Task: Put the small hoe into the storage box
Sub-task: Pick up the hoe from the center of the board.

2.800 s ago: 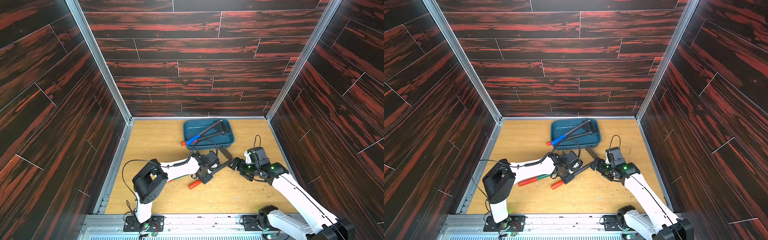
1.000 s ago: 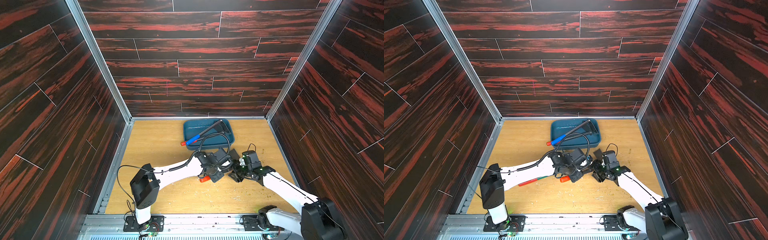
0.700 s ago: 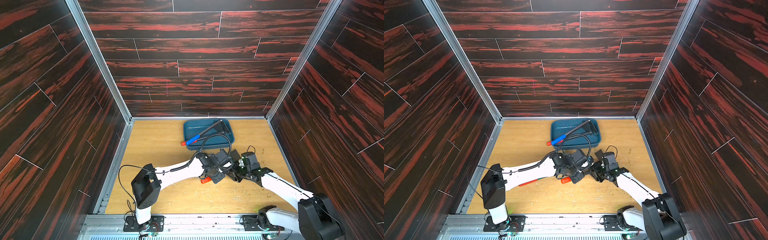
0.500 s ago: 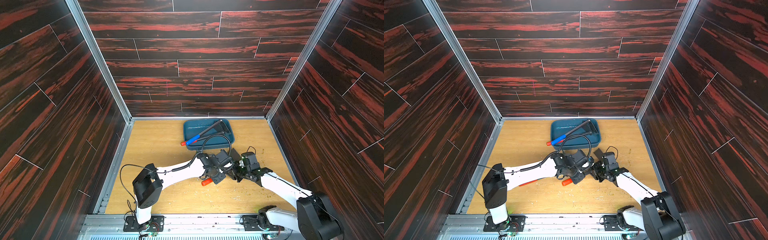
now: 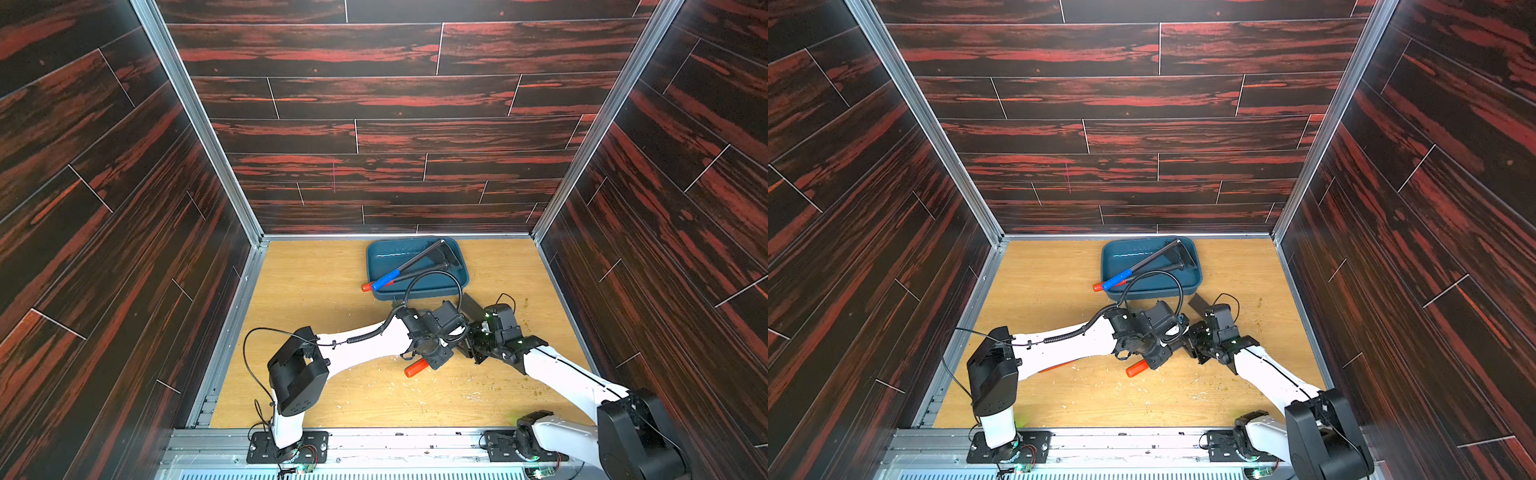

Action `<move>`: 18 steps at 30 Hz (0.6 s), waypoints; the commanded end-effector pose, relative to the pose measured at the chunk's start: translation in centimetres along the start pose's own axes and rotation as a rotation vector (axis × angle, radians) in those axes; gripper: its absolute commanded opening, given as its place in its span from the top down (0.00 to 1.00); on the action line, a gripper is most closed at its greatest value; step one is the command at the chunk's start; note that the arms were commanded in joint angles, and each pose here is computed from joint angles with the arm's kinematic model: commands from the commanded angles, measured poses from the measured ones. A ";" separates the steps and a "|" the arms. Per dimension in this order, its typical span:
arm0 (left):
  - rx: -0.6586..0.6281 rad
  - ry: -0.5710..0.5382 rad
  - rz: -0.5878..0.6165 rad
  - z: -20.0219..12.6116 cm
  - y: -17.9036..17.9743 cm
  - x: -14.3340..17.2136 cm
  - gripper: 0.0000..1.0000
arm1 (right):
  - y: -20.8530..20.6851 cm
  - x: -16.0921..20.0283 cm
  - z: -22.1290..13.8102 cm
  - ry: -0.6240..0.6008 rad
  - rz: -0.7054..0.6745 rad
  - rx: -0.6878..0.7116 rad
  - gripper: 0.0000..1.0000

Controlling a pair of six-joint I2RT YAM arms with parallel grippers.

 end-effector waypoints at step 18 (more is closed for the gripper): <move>0.103 -0.033 0.010 0.2 -1.0 0.1 0.59 | 2.3 0.5 -3.0 -0.071 -0.111 -0.047 1.00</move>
Point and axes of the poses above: each gripper's point midway between its finger pads, its own z axis out along the fingers, its own y axis along the line the jaws close on, x = y × z, the point moved 8 cm from there along -z, back along the fingers, and after that the axes turned 5 degrees about z, right-handed, at the moved point
